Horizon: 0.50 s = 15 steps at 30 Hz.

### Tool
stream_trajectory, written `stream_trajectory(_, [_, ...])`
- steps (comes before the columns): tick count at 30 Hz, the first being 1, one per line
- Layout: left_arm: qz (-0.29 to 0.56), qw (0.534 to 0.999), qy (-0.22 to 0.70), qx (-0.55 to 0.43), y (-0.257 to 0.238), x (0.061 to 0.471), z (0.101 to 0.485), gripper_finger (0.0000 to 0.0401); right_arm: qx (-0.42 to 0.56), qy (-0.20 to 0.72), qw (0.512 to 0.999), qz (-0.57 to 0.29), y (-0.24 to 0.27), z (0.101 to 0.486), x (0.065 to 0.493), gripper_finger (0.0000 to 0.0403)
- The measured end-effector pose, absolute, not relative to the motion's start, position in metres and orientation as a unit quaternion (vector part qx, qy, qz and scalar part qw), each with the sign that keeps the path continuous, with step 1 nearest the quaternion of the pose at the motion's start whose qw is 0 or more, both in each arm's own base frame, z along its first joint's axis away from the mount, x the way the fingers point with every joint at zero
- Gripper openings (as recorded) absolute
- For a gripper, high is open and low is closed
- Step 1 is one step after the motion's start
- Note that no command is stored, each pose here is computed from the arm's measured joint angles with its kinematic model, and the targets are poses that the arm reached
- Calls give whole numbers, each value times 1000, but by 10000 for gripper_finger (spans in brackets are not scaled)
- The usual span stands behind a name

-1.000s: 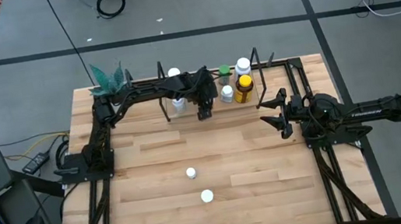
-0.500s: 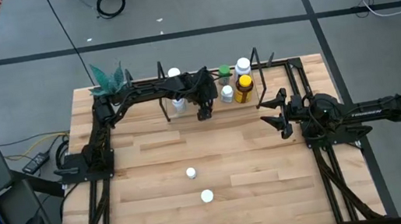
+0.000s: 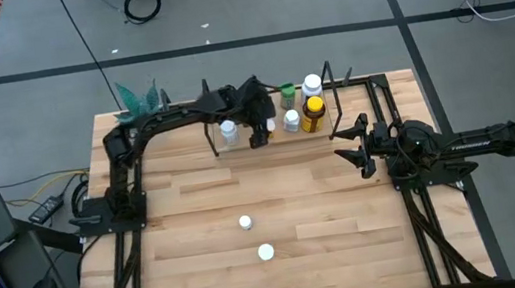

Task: Pick and place medicine bottles onto shelf by color
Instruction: Put the orange pill bottle on the shelf aligned with the other orange pill bottle

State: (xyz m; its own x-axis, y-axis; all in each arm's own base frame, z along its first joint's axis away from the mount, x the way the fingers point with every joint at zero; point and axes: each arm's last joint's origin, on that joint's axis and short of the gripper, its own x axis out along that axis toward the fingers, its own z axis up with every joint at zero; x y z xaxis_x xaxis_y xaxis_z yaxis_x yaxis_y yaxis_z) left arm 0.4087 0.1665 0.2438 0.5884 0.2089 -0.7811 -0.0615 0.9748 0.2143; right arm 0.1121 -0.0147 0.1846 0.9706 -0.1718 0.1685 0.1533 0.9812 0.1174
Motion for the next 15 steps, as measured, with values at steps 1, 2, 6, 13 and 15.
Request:
stream_trajectory(1, [76,886,449,83,166,406,248,349,52,-89,991,-82,-15,185,112,265])
stream_trajectory(2, [78,886,449,86,164,404,252,349,52,-89,991,-82,-15,185,112,265])
stream_trajectory(6, [82,889,440,98,154,394,277,349,52,-89,991,-82,-15,185,112,265])
stream_trajectory(13, [-18,870,489,59,101,377,293,342,52,-89,991,-82,-15,185,112,265])
stream_trajectory(15, [-58,862,501,48,81,377,292,338,52,-90,991,-82,-15,185,112,265])
